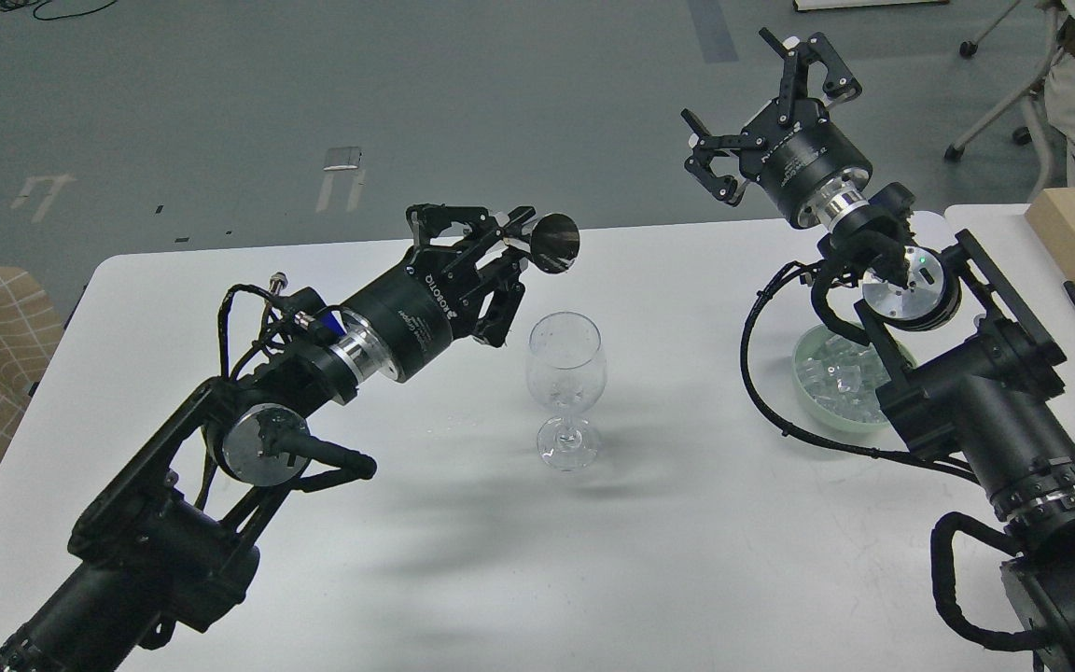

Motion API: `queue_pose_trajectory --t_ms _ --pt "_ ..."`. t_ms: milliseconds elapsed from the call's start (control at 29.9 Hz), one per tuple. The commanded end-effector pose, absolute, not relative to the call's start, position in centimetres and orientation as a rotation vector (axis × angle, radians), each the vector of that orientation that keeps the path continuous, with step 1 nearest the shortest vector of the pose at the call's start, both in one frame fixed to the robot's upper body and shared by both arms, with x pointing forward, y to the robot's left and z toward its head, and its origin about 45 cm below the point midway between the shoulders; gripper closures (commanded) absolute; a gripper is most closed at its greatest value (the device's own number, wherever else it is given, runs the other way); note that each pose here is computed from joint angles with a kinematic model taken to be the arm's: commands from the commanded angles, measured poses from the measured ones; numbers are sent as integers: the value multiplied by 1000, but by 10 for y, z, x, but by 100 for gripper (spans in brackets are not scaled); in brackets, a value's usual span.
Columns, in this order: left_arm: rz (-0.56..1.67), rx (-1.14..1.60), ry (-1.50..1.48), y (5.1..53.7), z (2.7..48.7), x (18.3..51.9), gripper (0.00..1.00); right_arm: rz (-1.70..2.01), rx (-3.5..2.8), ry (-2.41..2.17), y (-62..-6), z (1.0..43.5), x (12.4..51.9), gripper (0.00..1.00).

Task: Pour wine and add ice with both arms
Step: 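Rotate the jigger further over the wine glass with the left gripper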

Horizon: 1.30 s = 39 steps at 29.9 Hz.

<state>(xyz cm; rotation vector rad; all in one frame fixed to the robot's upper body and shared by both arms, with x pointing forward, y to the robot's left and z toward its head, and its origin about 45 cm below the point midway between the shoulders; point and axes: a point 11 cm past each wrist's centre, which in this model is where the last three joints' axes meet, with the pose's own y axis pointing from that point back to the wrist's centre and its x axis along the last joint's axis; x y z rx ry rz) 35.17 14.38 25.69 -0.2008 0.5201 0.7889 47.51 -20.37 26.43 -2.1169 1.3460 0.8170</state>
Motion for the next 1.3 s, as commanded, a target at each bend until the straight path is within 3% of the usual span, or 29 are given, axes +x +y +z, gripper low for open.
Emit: queue_pose_trajectory --t_ms 0,1270 --pt "787 -191 496 143 258 350 100 819 -2115 1348 -204 265 475 0" --pt "794 -139 392 143 258 350 100 816 -2116 1346 -203 266 476 0"
